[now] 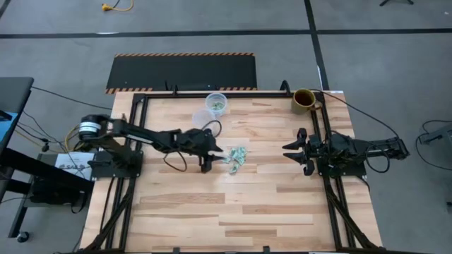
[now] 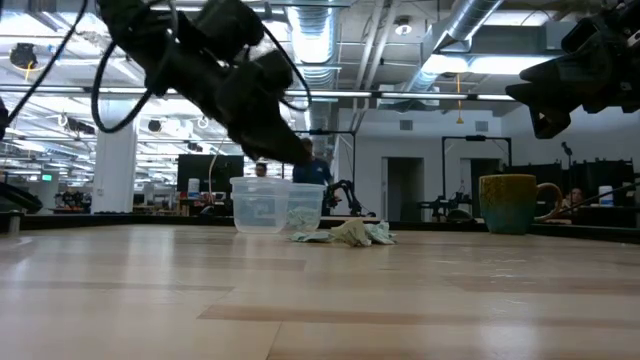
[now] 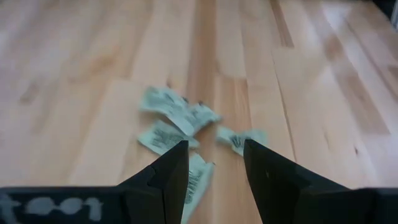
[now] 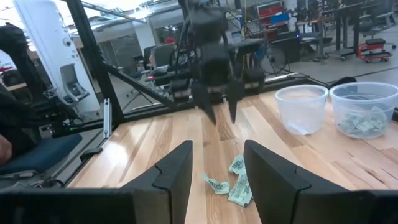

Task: Pick and place items into bin
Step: Put the stevia packet into the bottom bin

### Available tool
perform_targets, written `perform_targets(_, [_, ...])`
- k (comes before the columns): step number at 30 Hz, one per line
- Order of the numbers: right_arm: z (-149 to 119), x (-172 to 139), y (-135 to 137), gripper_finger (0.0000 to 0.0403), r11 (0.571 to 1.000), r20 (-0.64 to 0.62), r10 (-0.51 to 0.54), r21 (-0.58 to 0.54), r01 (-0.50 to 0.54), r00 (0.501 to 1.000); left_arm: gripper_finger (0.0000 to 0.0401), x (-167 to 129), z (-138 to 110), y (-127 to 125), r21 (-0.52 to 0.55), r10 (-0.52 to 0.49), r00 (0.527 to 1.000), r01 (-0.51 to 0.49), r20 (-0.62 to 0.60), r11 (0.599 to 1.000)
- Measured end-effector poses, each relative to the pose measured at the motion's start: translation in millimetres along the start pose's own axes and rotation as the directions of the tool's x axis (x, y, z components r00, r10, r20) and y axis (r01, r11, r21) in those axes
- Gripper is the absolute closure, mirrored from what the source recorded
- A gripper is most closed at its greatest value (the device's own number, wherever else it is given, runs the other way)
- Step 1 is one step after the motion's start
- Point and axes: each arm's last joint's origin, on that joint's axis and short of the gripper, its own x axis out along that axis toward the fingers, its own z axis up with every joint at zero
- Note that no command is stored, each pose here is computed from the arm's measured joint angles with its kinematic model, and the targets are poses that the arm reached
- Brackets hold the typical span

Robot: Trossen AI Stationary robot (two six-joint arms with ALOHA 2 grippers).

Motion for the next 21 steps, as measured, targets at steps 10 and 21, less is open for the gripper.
perform_targets(10, [0,0,0,0.0267,1.0,0.001,0.0,0.0,0.0,1.0,0.0258,33,-12,-2,0.008,-0.02,0.995,0.021,-0.094,1.0])
perform_targets(21, [0,0,0,0.0266,1.0,0.004,0.001,0.0,-0.001,1.0,0.0258,34,-27,-1,0.12,-0.002,0.976,0.029,-0.22,0.992])
